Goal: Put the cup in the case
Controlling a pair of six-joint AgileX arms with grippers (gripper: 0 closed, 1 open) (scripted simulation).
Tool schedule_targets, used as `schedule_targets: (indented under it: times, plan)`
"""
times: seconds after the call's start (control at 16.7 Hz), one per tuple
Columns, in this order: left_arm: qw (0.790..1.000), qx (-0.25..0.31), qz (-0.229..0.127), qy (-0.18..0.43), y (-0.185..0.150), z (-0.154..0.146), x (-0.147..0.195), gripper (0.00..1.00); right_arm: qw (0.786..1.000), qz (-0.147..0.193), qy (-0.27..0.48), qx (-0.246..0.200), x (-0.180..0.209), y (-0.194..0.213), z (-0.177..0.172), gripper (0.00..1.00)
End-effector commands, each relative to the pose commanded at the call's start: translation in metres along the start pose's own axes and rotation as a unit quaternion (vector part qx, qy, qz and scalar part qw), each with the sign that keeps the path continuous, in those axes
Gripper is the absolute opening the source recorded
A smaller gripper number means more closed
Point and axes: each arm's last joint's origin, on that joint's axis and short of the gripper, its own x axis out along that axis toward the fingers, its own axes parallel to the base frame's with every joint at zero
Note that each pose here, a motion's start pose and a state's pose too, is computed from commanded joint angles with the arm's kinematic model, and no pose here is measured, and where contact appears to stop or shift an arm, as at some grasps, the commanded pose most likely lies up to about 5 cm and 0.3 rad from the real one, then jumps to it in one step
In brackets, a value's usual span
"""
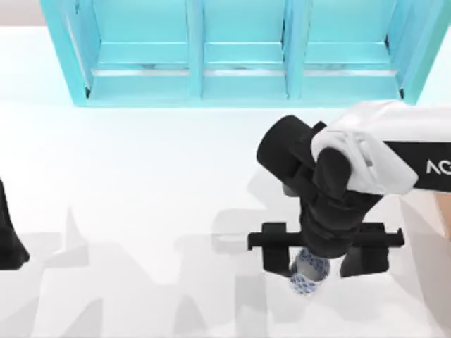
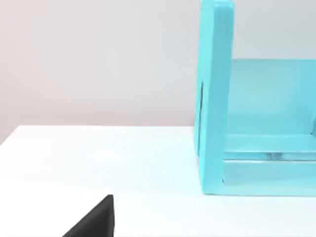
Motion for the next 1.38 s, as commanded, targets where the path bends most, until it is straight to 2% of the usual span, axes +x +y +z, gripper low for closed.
schedule_targets:
  times: [0.42, 1.02, 1.2, 1.38]
  plan:
    - [1.0, 0.0, 0.0, 0.0, 0.0, 0.0, 0.0, 1.0, 1.0, 0.0, 0.0, 0.0, 0.0, 0.0, 0.0, 0.02]
    - [1.0, 0.0, 0.0, 0.0, 0.0, 0.0, 0.0, 1.0, 1.0, 0.001, -0.002, 0.0, -0.001, 0.0, 0.0, 0.0]
    - [1.0, 0.0, 0.0, 0.0, 0.0, 0.0, 0.0, 1.0, 0.999, 0.002, -0.019, -0.031, -0.013, 0.002, 0.001, 0.0]
    - [1.0, 0.0, 0.0, 0.0, 0.0, 0.0, 0.0, 1.0, 0.999, -0.01, -0.015, -0.05, -0.027, -0.015, 0.02, 0.0]
